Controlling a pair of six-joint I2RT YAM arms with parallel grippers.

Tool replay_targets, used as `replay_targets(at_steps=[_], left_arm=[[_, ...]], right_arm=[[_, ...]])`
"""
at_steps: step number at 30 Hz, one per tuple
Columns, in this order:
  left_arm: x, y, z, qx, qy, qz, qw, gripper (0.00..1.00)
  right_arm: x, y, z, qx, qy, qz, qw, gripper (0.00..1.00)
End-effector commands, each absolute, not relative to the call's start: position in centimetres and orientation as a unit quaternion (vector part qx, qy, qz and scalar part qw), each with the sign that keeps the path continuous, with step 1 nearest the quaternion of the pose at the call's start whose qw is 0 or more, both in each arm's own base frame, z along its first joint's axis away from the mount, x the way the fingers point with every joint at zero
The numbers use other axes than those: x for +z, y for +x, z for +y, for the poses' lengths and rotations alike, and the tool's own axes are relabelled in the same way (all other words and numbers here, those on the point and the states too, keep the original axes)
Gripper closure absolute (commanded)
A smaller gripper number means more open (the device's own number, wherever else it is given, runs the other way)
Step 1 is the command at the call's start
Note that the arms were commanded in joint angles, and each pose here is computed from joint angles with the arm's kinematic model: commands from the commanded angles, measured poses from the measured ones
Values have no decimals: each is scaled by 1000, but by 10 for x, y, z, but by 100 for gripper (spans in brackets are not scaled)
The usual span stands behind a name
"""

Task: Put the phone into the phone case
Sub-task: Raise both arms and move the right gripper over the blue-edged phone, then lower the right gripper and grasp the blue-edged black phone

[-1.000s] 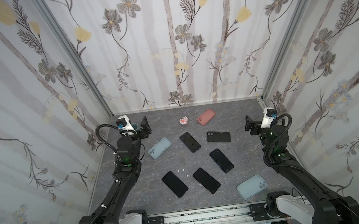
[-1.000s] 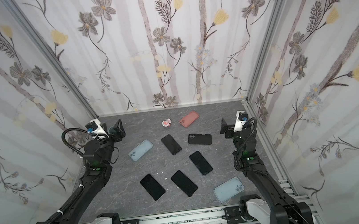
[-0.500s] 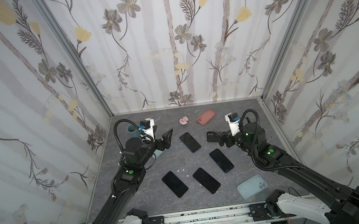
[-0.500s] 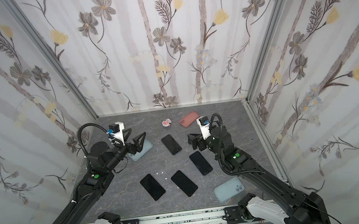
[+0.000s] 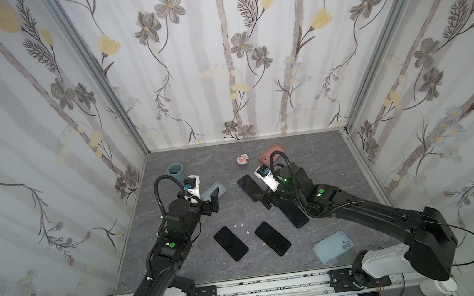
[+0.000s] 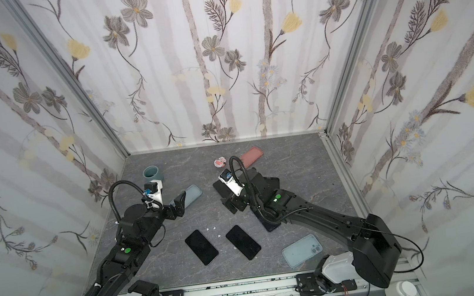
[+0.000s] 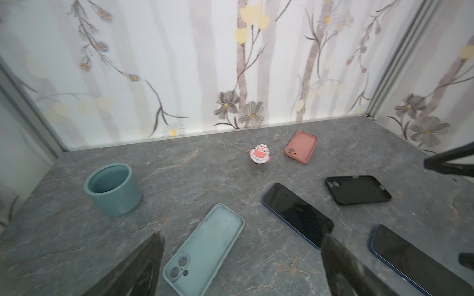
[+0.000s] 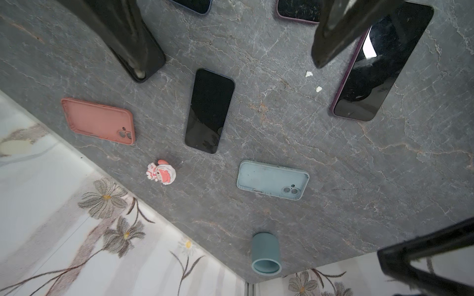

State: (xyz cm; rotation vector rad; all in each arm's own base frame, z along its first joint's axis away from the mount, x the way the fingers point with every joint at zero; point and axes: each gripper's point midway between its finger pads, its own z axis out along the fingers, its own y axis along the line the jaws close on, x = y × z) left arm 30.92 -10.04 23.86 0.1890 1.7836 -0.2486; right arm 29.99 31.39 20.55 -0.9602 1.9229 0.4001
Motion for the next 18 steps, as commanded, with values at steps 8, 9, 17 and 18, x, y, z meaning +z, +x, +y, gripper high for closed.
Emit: replay_targets(at_steps=[8,9,17,18], left_arm=[[237,320,-79,-63,35,786,614,4],[237,320,-79,-65,37,786,613,4],[230,316,-71,-37,47,792,607,2],[229,315,-70,-33,48,791,609,2]], right_arm=[[136,336,334,78,-335,869,355,0],[130,339,336,73,-334,873,348,0],[97,380,338,84,-299,901,302,0],[93,384,339,88,-297,904,295,0]])
